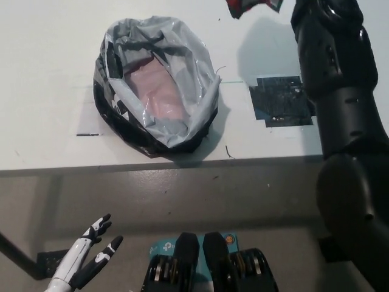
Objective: The robot uses its right hand to pick up a bag of coffee beans and puts it in the black plastic bag, then the robot grabs the top of the bag and lifts it.
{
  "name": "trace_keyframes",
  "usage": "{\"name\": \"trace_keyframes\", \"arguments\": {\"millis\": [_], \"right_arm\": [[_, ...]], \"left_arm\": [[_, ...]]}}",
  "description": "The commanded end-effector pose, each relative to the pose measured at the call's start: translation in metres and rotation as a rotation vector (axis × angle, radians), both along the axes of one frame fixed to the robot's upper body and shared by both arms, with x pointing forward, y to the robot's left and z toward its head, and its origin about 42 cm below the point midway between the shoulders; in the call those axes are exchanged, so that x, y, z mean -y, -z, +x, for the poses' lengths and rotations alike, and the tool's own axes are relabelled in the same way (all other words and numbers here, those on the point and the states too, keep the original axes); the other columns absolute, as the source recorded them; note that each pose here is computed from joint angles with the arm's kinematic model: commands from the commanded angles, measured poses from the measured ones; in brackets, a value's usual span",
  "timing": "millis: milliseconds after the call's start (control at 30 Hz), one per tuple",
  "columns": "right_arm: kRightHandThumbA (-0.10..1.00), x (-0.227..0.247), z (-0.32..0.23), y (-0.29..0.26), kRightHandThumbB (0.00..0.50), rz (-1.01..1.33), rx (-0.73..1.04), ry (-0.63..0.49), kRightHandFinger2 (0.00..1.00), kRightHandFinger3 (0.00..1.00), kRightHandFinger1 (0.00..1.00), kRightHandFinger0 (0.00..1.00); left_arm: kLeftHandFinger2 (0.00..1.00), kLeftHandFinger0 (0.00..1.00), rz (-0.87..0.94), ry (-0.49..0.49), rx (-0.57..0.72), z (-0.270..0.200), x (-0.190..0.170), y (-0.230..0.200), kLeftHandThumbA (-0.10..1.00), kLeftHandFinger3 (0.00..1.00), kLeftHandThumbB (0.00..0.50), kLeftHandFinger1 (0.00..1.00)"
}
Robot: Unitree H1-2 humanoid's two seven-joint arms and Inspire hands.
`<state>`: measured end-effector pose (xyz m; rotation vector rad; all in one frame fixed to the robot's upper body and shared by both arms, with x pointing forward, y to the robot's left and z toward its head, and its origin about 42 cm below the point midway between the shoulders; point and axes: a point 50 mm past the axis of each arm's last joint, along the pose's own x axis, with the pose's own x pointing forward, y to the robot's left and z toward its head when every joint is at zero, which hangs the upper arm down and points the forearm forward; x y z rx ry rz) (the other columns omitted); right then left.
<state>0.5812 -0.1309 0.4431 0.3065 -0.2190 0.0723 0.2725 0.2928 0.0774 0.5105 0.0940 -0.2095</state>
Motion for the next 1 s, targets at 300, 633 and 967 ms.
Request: {"name": "trace_keyframes", "arguments": {"millis": [300, 633, 967], "right_arm": [[-0.10, -0.094, -0.011, -0.066, 0.138, -0.298, 0.153, -0.046, 0.69, 0.69, 0.34, 0.01], [-0.10, -0.152, -0.019, 0.004, 0.146, -0.507, 0.033, -0.074, 0.87, 0.89, 0.46, 0.02], [-0.10, -0.156, -0.020, 0.033, 0.142, -0.556, -0.041, -0.062, 0.92, 0.92, 0.49, 0.04]], "left_arm": [[1.00, 1.00, 0.002, 0.031, 0.046, 0.004, -0.002, -0.011, 0.85, 1.00, 0.175, 1.00], [1.00, 1.00, -0.017, 0.028, 0.039, 0.002, 0.002, -0.009, 0.83, 1.00, 0.180, 1.00], [1.00, 1.00, 0.009, 0.030, 0.054, 0.003, -0.001, -0.013, 0.84, 1.00, 0.175, 1.00]]}}
